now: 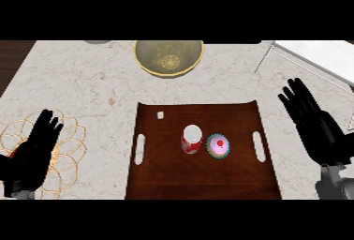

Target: Pick the can from the tray and place it in the tiered shelf

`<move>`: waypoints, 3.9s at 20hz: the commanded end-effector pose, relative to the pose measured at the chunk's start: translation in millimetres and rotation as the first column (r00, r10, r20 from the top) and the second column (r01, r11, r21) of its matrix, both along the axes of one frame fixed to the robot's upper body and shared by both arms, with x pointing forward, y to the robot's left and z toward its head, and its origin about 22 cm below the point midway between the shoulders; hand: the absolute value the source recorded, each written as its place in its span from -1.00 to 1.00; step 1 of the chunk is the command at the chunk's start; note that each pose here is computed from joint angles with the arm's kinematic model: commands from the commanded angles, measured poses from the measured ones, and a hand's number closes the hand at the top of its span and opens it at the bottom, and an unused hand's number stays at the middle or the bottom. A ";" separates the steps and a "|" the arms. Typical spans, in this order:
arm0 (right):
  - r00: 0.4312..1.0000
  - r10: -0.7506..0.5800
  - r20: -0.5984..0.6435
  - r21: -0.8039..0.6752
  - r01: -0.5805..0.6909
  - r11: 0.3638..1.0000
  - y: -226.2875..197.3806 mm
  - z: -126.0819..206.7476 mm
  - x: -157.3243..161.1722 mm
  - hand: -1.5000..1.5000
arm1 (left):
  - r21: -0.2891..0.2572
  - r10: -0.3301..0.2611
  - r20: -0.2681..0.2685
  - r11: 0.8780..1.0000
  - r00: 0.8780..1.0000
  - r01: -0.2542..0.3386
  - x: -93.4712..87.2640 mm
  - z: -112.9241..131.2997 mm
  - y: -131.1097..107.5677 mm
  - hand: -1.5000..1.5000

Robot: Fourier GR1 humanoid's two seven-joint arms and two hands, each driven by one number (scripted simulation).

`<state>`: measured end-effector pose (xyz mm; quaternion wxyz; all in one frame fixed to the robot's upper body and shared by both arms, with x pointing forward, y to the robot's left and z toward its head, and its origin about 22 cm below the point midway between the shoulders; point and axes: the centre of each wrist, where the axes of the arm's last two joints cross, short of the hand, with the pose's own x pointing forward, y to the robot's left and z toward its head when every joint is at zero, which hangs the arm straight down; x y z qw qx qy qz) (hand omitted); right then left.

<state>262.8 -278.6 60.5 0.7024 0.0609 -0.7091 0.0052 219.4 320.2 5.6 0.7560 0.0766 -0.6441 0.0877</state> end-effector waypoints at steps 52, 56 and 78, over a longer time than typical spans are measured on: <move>0.842 -0.454 -0.292 -0.838 0.004 0.546 210.9 66.3 -39.6 -1.00 | 0.263 -0.350 0.109 0.913 0.931 0.312 75.4 22.5 -100.9 0.00; 0.853 -0.452 -0.261 -0.845 0.025 0.535 211.5 82.0 -24.9 -1.00 | 0.255 -0.351 0.098 0.913 0.931 0.317 56.0 2.4 -105.6 0.00; 0.808 -0.511 -0.295 -0.862 0.007 0.508 220.8 61.2 6.9 -1.00 | 0.269 -0.351 0.098 0.910 0.931 0.315 68.1 8.4 -90.8 0.00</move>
